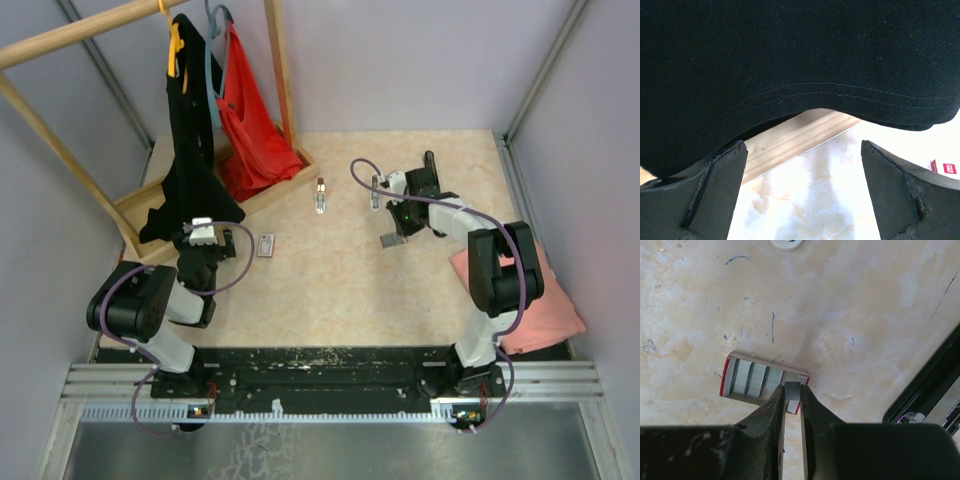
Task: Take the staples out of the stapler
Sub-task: Place the staple in the staple box, then adjust the staple in the staple box.
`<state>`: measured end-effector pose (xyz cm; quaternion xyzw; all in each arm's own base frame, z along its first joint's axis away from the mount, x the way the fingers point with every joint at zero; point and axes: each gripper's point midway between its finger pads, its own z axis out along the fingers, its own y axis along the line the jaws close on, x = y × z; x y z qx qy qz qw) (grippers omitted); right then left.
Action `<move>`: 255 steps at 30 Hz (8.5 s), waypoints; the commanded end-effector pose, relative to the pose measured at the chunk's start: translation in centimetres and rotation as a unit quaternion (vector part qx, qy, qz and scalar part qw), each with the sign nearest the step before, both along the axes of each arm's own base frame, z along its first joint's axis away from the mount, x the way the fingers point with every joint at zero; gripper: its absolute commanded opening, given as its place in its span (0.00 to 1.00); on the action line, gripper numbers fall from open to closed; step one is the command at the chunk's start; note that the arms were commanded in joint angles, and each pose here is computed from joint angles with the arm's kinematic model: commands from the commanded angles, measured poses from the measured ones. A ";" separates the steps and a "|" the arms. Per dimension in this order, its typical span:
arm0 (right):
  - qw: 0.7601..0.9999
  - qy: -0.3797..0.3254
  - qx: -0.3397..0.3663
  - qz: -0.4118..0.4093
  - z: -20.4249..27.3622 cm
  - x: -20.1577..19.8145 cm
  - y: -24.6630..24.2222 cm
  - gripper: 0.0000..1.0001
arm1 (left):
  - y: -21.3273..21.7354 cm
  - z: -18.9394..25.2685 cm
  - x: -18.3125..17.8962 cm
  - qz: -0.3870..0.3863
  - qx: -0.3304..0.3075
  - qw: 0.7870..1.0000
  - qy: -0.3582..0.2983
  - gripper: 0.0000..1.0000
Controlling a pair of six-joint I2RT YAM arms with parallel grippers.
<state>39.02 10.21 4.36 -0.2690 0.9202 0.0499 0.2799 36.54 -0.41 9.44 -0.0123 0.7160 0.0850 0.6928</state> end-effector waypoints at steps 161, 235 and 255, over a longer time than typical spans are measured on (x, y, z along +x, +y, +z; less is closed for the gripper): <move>0.996 -0.033 -0.076 -0.030 -0.9 1.5 -2.4 0.42 | 0.1 0.9 0.5 0.003 -0.011 1.000 -0.018 1.00; 0.990 0.019 0.119 -0.070 0.2 2.3 -1.9 0.43 | 0.1 0.9 0.5 0.003 -0.012 1.000 -0.018 1.00; 0.989 0.025 0.125 -0.078 -0.2 2.5 -2.3 0.39 | 0.1 0.9 0.5 0.003 -0.011 1.000 -0.018 1.00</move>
